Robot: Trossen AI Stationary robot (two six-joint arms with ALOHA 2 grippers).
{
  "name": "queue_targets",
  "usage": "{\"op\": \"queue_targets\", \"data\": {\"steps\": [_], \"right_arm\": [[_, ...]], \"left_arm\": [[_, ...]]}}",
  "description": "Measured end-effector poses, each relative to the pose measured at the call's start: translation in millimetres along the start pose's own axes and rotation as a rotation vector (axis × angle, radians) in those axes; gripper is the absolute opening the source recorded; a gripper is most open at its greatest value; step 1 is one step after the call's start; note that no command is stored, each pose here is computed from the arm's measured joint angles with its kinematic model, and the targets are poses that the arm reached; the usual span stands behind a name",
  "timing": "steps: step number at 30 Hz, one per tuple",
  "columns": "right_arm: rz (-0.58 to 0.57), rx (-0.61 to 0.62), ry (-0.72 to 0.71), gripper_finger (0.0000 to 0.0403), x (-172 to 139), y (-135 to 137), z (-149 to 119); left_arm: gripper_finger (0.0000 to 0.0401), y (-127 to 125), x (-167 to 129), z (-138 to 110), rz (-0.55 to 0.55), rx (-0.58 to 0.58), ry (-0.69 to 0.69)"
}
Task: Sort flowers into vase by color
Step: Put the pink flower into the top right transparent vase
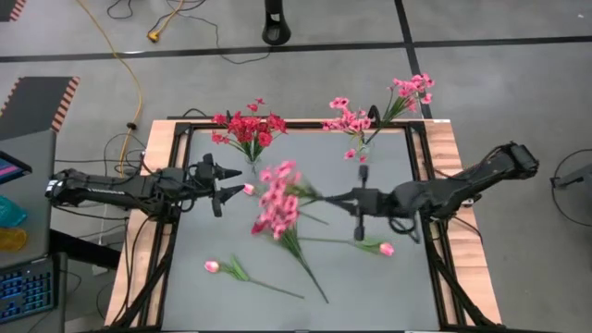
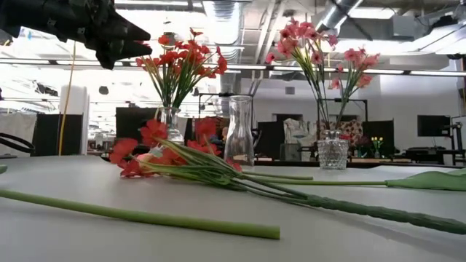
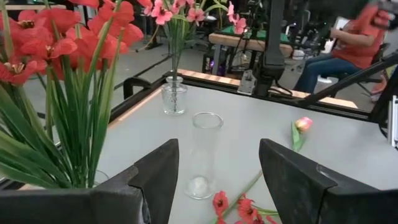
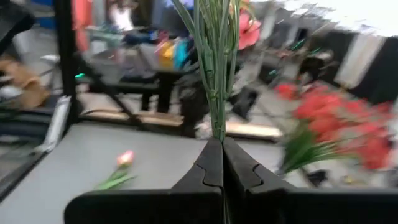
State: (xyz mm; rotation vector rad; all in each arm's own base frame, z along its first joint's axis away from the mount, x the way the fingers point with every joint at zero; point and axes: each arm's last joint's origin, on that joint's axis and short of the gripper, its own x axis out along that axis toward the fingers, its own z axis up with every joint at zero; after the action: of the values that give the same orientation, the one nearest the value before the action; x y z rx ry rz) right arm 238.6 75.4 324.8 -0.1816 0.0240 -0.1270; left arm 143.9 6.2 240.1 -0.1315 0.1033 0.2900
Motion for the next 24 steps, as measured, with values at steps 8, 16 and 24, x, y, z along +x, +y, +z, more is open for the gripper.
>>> {"op": "queue_targets", "data": {"steps": [8,16,24], "right_arm": [[-0.145,-0.107,-0.05,0.0019,-44.7,-1.5,18.8],[-0.336,-0.094,-0.095,0.0019,-72.5,-16.9,-6.9],[-0.441,-0.119,-0.401,0.0019,-89.3,-42.0,-42.7]], "left_arm": [[0.021,0.0,-0.1,-0.5,0.005,0.001,0.004],[0.021,0.3,0.0,-0.7,0.014,0.002,0.005],[0.021,0.3,4.0,-3.8,0.045,0.011,0.028]]}}
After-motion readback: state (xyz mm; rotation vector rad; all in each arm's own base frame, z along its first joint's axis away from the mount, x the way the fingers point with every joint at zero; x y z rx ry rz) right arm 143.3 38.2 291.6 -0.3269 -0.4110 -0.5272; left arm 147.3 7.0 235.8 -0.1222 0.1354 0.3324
